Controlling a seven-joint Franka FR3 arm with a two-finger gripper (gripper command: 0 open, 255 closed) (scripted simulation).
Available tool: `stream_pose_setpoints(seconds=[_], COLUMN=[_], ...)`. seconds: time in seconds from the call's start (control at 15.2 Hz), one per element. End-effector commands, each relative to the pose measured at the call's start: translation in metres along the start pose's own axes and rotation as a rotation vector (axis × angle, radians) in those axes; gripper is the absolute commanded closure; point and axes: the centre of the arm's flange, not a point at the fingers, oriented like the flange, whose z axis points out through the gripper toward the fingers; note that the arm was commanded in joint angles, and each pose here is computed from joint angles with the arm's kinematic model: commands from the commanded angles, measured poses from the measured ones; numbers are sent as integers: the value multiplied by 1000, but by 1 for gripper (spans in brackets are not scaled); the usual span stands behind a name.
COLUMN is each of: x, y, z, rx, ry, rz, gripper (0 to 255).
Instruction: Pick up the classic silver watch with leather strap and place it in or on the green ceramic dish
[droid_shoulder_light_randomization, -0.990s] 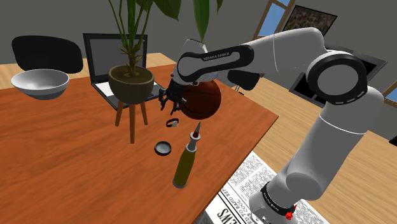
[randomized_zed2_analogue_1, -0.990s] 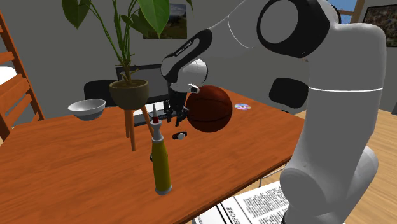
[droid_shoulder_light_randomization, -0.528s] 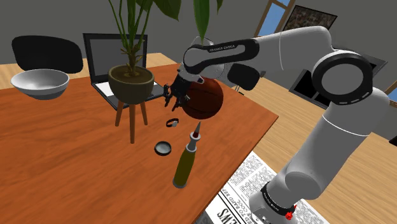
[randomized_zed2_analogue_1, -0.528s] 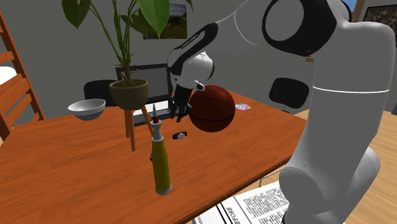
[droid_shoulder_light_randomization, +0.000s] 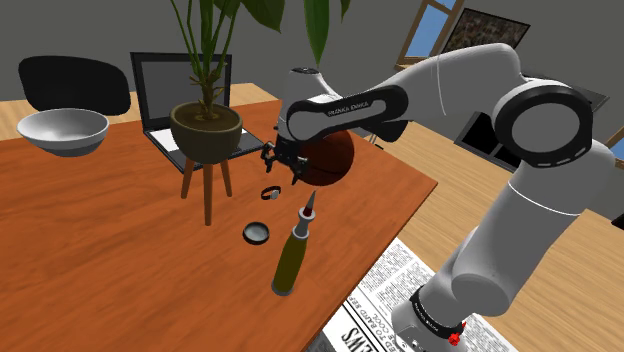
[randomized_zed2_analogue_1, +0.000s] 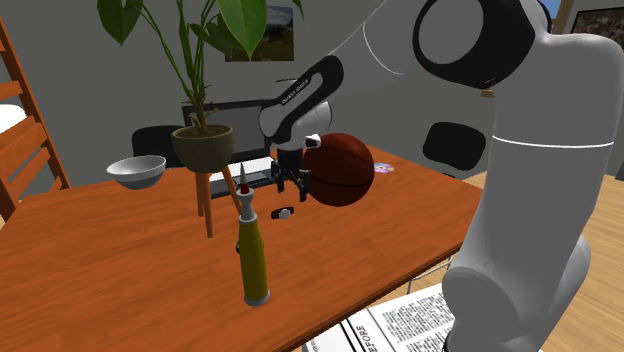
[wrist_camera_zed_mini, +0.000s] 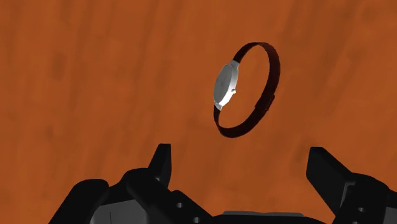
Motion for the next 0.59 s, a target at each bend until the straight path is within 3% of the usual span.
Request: stream_pose_setpoints(seconds=[0.0, 0.2, 0.53], x=[0, 0, 0], y=[2, 2, 2], z=[10, 29, 29], rx=[-3, -3, -3], ry=[6, 6, 6], rz=[2, 2, 2], gripper=[0, 0, 0])
